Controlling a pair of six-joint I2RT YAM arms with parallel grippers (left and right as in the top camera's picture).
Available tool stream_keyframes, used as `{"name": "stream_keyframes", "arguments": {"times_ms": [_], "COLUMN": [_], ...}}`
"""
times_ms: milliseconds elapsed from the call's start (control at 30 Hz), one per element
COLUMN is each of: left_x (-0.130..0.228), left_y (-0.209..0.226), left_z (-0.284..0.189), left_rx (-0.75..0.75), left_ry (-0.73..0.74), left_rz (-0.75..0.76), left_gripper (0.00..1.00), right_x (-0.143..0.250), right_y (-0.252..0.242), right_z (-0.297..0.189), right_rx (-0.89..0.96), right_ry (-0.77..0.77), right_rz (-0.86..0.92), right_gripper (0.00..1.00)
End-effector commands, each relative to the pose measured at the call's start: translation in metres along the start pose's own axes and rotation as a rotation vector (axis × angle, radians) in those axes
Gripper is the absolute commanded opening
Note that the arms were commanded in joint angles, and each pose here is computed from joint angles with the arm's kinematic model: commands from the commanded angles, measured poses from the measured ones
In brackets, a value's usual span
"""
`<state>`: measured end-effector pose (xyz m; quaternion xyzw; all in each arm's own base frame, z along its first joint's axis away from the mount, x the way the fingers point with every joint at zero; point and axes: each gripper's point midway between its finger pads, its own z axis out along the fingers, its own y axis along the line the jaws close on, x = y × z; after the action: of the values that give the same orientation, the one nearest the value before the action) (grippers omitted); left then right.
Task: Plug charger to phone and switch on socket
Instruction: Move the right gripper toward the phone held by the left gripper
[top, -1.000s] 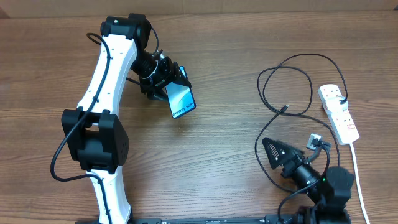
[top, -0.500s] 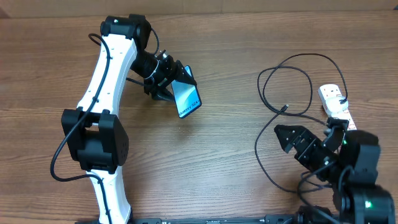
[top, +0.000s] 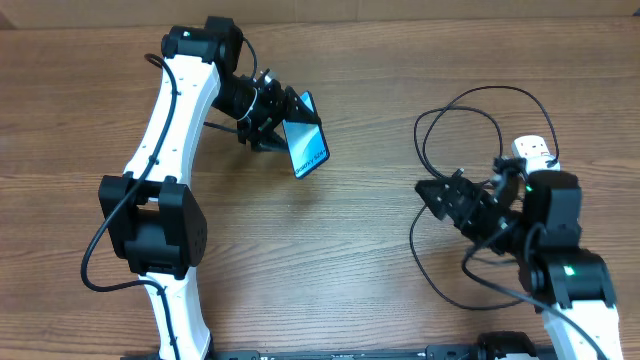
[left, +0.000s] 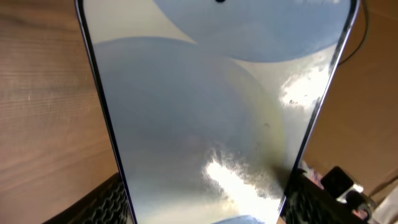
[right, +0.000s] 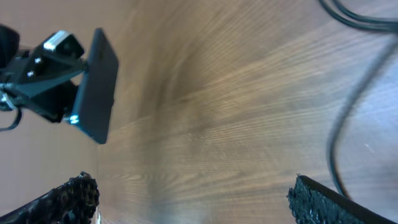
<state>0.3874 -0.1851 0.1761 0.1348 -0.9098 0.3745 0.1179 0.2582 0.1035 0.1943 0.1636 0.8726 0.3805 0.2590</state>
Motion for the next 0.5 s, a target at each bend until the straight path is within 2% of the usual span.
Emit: {"name": "stream_keyframes", "arguments": {"times_ms": [0,200,467], "left_x": [-0.012,-0.028,-0.036], "left_y": [-0.016,-0.028,-0.037], "left_z": [-0.006,-0.006,-0.006], "left_rx": [0.054,0.094,0.123], "left_ry": [-0.048,-0.103,-0.131], "left_rz": [-0.046,-0.091,-0.130], "left_gripper": [0.55,0.56,0.56], "right_x": [0.003,0.010,0.012], "right_y": [0.009,0.048,0.095], "right_z": [0.023,0.072,0.119], "right_rx": [-0.042,-0.140,-0.203], "right_ry": [0.048,0.074,-0.064], "right_rz": [-0.059,-0.232,-0.399], "right_gripper": [0.99,0.99,1.00]}}
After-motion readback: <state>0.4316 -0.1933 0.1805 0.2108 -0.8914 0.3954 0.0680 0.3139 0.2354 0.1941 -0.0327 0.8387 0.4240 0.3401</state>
